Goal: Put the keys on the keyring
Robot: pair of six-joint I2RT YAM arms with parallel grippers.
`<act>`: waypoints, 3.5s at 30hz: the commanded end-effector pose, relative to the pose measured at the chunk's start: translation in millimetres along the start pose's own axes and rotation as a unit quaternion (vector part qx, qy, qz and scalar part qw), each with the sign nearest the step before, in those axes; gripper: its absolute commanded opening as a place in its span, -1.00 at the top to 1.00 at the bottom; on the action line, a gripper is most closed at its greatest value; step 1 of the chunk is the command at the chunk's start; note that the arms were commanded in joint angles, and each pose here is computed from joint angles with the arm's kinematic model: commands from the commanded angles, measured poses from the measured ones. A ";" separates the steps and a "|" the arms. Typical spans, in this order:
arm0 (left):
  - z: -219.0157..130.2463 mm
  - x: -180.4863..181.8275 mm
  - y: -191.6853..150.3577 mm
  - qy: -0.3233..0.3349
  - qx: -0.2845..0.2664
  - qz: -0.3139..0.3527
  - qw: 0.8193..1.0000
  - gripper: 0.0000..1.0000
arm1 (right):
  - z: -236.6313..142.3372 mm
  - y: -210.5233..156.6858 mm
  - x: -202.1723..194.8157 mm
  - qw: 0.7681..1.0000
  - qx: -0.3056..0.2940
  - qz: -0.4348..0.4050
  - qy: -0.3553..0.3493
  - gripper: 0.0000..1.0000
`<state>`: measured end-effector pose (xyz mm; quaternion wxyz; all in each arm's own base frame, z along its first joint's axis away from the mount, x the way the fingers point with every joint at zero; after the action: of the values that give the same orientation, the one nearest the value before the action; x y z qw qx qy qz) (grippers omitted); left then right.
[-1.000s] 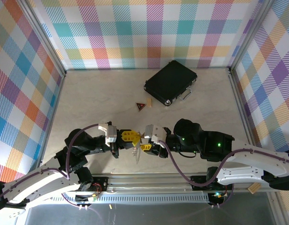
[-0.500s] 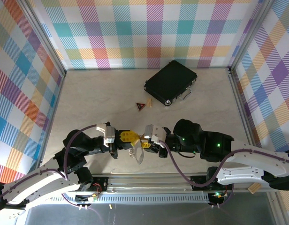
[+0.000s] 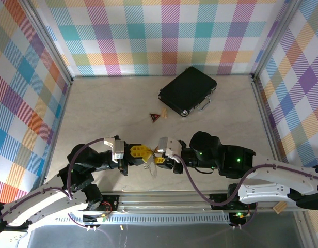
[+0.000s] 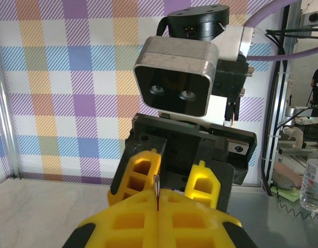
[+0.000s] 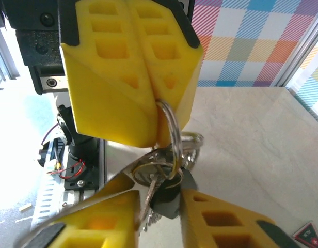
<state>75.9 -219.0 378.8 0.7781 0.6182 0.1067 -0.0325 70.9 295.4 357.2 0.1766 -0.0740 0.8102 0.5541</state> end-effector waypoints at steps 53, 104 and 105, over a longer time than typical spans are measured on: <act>-12.2 23.4 -30.8 0.092 0.079 0.029 0.992 1.00 | -22.2 3.5 -24.7 0.990 0.037 -0.071 -0.115 1.00; -65.5 76.4 -71.7 0.318 0.043 -0.078 0.944 -1.00 | 33.6 -92.4 -109.2 0.936 0.311 0.085 -0.141 1.00; -67.3 78.8 -74.0 0.327 0.044 -0.082 0.941 -1.00 | 36.0 -95.0 -114.7 0.934 0.314 0.088 -0.144 1.00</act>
<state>126.8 -169.8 284.7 0.6730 0.6299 0.3753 0.0977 205.5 276.1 309.7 0.2807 0.1240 0.9110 0.2756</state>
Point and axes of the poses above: each hand's point on the last joint's axis, 136 mm out from that joint toward the fingers, its own z axis out along the fingers, its own x axis along the line the jaws close on, y = z × x, the point moved 4 cm from there along -z, back along the fingers, and after that the axes turned 13 degrees about -z, right-handed, at the moved point
